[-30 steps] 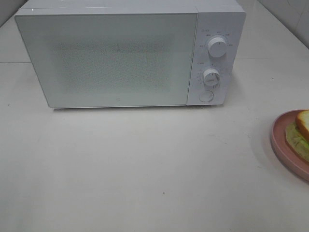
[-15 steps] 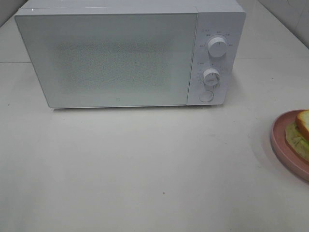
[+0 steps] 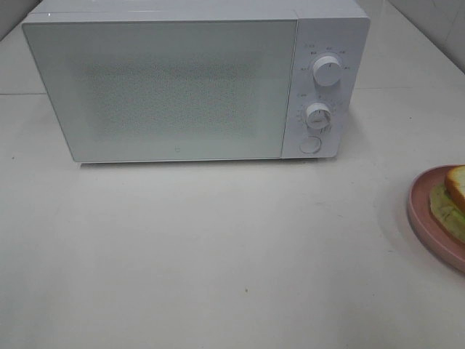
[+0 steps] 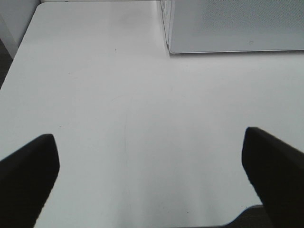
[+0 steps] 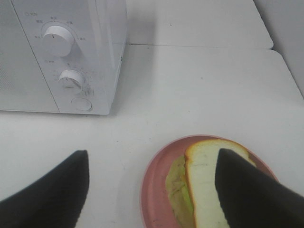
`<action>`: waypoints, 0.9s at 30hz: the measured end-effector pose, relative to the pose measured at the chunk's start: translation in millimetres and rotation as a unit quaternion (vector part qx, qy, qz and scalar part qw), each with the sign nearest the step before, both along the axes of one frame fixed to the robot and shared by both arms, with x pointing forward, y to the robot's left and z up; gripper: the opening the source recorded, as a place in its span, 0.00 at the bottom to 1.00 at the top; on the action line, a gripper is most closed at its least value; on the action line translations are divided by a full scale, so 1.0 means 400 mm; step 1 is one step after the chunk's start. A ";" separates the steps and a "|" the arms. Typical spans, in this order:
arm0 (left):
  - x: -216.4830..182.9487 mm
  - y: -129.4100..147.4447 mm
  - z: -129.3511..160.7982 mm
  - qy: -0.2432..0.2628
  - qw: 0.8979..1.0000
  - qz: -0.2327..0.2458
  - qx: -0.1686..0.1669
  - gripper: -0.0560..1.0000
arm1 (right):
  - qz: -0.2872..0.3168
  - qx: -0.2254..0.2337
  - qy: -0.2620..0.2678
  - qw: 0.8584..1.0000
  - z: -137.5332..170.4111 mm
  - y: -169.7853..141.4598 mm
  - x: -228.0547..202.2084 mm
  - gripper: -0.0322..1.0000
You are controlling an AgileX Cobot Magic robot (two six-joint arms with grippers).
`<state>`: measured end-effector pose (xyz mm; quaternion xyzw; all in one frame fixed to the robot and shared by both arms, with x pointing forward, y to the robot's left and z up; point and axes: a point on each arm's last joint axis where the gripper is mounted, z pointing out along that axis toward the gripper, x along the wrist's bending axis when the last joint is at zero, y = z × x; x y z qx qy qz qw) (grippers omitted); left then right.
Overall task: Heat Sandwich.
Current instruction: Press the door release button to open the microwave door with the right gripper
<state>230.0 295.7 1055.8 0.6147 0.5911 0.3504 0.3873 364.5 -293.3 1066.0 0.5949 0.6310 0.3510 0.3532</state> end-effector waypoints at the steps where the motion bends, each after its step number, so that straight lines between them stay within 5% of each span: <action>1: 0.000 0.000 0.000 0.000 1.000 0.000 0.000 0.99 | 0.001 0.000 -0.001 1.000 -0.001 0.001 0.008 0.73; 27: 0.000 0.000 0.000 0.000 1.000 0.000 0.000 0.99 | 0.016 0.005 -0.016 1.000 -0.076 0.021 0.193 0.73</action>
